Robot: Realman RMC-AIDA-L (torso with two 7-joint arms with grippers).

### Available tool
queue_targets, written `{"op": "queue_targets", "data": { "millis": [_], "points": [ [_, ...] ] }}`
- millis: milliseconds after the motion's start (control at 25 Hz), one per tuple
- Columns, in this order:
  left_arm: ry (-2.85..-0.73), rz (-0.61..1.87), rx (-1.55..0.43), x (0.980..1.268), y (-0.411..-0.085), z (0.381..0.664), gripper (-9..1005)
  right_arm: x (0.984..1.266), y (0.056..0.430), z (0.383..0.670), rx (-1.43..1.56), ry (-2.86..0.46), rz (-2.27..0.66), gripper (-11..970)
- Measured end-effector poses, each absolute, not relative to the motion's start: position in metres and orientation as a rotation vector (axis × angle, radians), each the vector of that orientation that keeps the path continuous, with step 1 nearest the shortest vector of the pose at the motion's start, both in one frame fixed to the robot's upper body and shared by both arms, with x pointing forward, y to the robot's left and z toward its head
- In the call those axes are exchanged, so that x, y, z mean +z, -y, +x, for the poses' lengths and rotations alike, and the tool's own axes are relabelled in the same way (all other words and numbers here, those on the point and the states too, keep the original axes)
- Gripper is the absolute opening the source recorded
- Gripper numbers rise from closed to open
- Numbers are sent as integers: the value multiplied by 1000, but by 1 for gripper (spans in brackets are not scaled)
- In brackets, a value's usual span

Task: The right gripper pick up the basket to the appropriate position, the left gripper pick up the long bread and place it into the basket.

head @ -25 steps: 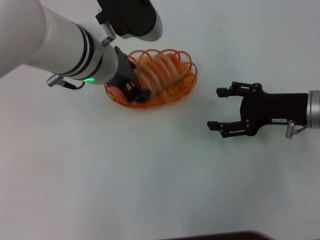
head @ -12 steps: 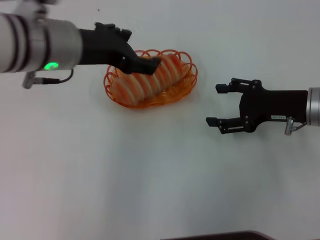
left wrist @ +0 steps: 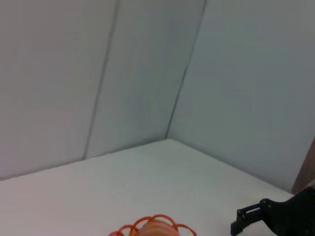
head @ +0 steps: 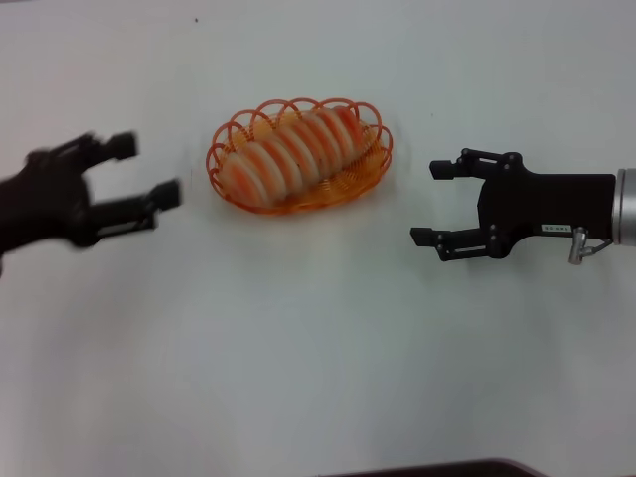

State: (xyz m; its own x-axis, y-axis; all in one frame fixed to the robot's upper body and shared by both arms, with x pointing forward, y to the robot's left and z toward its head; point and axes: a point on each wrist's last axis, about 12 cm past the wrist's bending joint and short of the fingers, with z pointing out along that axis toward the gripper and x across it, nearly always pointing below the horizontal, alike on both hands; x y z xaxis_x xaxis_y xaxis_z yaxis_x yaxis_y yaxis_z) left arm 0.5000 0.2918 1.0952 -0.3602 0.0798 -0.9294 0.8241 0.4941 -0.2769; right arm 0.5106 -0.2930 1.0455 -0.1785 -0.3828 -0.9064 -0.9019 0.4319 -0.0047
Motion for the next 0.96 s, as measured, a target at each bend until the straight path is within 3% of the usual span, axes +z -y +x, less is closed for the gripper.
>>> {"op": "queue_targets", "data": {
  "millis": [200, 400, 960],
  "points": [
    [-1764, 726, -942, 1059, -320, 462, 934, 1046, 293, 511, 699, -1751, -1104, 931],
    [-1862, 746, -925, 1038, -323, 448, 934, 1046, 293, 512, 692, -1751, -1105, 931],
    [-1874, 752, -919, 1037, -326, 444, 934, 1045, 293, 511, 691, -1757, -1100, 930]
  ]
}}
